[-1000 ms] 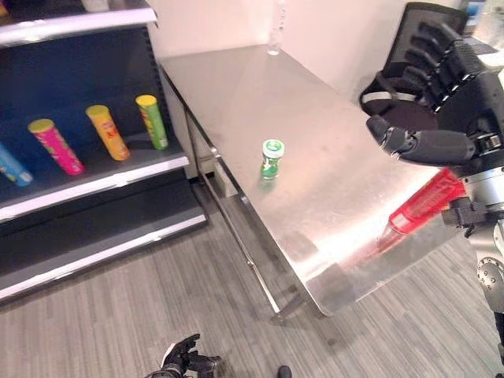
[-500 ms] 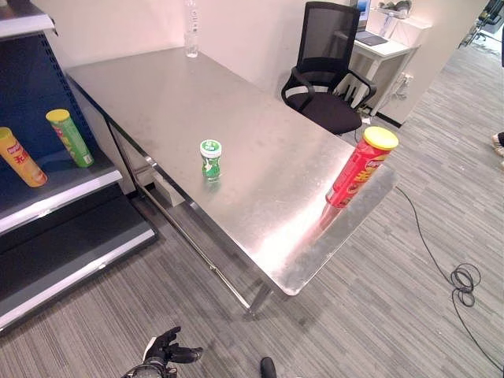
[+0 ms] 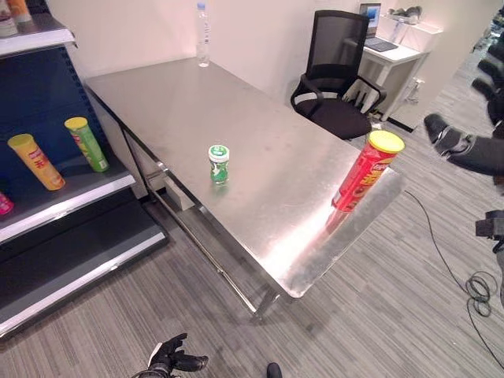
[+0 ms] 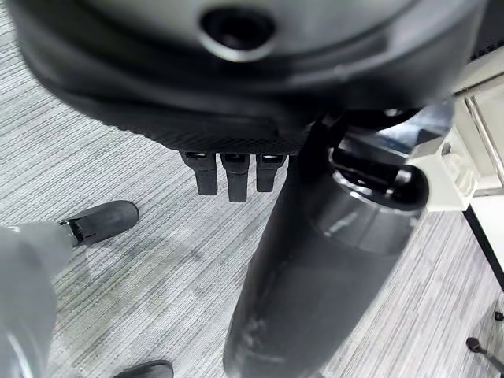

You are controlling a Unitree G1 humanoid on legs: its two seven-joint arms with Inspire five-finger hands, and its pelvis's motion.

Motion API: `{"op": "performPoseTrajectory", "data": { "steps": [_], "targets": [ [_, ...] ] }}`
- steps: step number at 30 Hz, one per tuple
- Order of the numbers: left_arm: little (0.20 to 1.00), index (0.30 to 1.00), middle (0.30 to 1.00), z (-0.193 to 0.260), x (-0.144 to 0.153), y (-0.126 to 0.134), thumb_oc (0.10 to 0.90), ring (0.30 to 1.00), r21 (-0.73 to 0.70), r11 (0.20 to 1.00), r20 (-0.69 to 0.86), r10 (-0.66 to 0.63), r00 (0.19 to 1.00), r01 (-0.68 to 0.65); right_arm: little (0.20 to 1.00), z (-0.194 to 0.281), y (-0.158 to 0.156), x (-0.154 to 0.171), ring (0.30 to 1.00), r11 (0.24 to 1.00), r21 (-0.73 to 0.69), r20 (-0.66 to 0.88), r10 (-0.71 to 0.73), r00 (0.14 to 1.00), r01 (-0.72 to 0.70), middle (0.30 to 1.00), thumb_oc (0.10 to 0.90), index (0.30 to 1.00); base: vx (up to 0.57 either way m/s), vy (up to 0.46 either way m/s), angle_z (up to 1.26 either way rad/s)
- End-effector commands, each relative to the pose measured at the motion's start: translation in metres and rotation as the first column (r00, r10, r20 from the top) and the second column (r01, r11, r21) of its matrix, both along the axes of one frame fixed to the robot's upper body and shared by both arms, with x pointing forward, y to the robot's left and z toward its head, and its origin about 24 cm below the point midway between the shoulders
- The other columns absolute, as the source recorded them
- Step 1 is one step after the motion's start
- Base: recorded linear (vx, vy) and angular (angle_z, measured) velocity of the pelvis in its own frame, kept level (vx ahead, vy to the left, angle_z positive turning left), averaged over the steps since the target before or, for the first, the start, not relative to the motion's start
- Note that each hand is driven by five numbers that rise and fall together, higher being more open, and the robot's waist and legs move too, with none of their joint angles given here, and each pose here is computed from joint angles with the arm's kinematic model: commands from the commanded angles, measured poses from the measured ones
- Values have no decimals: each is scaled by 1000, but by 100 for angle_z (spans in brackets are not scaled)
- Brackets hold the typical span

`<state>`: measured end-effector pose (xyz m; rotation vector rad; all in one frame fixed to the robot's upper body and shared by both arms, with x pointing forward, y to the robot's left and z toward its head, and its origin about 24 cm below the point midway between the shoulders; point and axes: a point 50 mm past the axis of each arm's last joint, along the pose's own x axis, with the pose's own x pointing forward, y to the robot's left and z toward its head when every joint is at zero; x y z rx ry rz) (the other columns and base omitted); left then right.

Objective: Put the goods on the table back onto the shelves and tidy them up.

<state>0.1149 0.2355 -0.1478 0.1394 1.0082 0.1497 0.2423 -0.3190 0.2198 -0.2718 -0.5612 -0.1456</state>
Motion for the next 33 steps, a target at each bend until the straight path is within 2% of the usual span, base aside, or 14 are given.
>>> {"op": "performPoseTrajectory", "data": {
  "steps": [1,8,23,33],
  "targets": [
    [900,900,900,16,31,11,800,900,60,995,105,-81,991,75,900,50,-3,-10,900,995,-96,182,-13,983,31,900,800,900,31,-22,16],
    [900,900,900,15,29,11,800,900,59,995,99,-87,991,82,900,44,-13,-7,900,986,-137,128,-79,989,97,900,800,900,32,-26,11],
    [900,900,900,11,22,3,800,900,32,995,77,-99,992,96,900,34,-26,8,900,979,-163,1,-127,992,125,900,800,900,21,-24,12],
    [900,900,900,9,20,1,800,900,26,996,70,-93,993,91,900,33,-32,9,900,972,-165,0,-171,985,169,900,800,900,4,-5,3]
  ]
}}
